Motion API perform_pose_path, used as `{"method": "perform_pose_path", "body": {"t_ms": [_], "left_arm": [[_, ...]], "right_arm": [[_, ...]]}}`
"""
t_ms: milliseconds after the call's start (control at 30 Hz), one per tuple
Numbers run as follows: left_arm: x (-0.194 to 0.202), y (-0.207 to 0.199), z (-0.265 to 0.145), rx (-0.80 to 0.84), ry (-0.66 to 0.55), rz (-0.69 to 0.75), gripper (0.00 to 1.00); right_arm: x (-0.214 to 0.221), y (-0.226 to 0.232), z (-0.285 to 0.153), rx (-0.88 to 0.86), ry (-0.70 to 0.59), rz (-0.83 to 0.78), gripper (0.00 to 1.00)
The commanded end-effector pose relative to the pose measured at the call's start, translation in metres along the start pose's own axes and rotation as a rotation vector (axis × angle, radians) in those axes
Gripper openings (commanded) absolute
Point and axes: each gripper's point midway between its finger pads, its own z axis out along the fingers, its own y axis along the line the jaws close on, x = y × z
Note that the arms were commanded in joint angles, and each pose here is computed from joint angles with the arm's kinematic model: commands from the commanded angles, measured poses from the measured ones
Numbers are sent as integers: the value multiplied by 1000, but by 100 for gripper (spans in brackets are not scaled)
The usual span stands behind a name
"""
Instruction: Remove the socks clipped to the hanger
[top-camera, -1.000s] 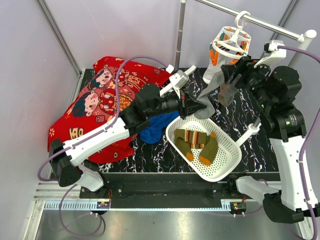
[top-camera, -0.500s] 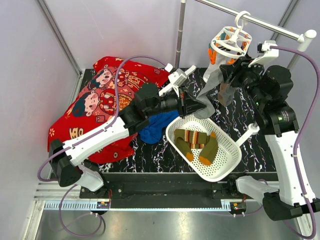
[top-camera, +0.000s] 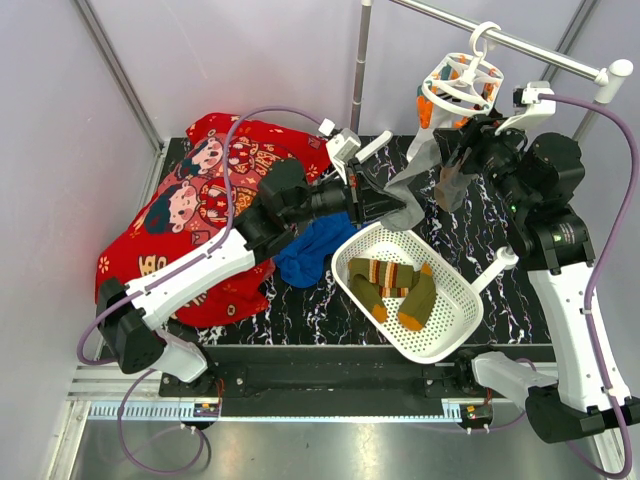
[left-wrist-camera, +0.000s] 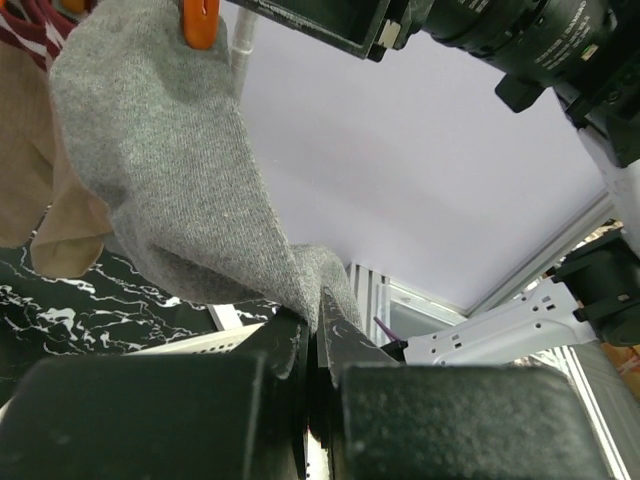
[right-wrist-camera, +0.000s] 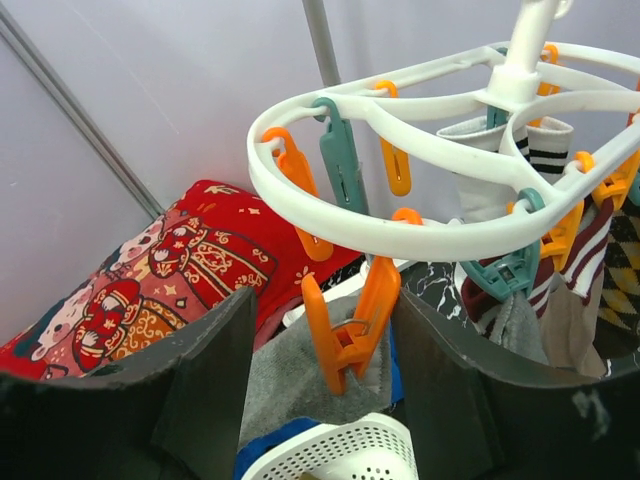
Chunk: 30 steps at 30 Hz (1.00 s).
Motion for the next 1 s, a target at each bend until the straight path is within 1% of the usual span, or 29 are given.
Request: {"method": "perform_pose_path", "body": {"t_ms": [0, 167, 200, 300, 333, 400, 433, 500, 567, 633, 667, 833, 967], "left_arm": [[-20, -21, -7, 89, -49, 28, 0], [-20, -20, -7, 97, -43, 25, 0], [-19, -21, -7, 99, -41, 24, 0], [-16, -18, -6, 95, -34, 18, 0], [-15, -17, -6, 93, -33, 17, 0], [-11, -14, -5, 87, -28, 11, 0], [-11, -13, -5, 85, -28, 9, 0], [-8, -10, -5, 79, -29, 2, 0], [-4, -8, -5, 78, -26, -5, 0], [2, -4, -5, 63, -19, -14, 0], [4, -2, -5, 60, -16, -17, 0], [23, 17, -2, -4, 2, -62, 0], [52, 27, 8, -45, 9, -119, 0]], "right_arm": [[-22, 12, -6, -55, -71, -29, 63], [-21, 11, -1, -57, -69, -20, 54], [-22, 12, -1, -56, -73, -18, 49], [-25, 9, -2, -42, -92, -16, 43], [-26, 8, -3, -37, -95, -18, 38], [-29, 8, -5, -35, -106, -17, 32], [-31, 9, -6, -37, -112, -13, 25], [-31, 11, -6, -43, -112, 3, 19], [-30, 13, -6, -54, -109, 18, 9], [-29, 14, -7, -55, -107, 30, 1], [-30, 14, -8, -57, -109, 34, 0], [-27, 18, -11, -78, -99, 61, 0], [-27, 23, -15, -99, -98, 79, 0]]}}
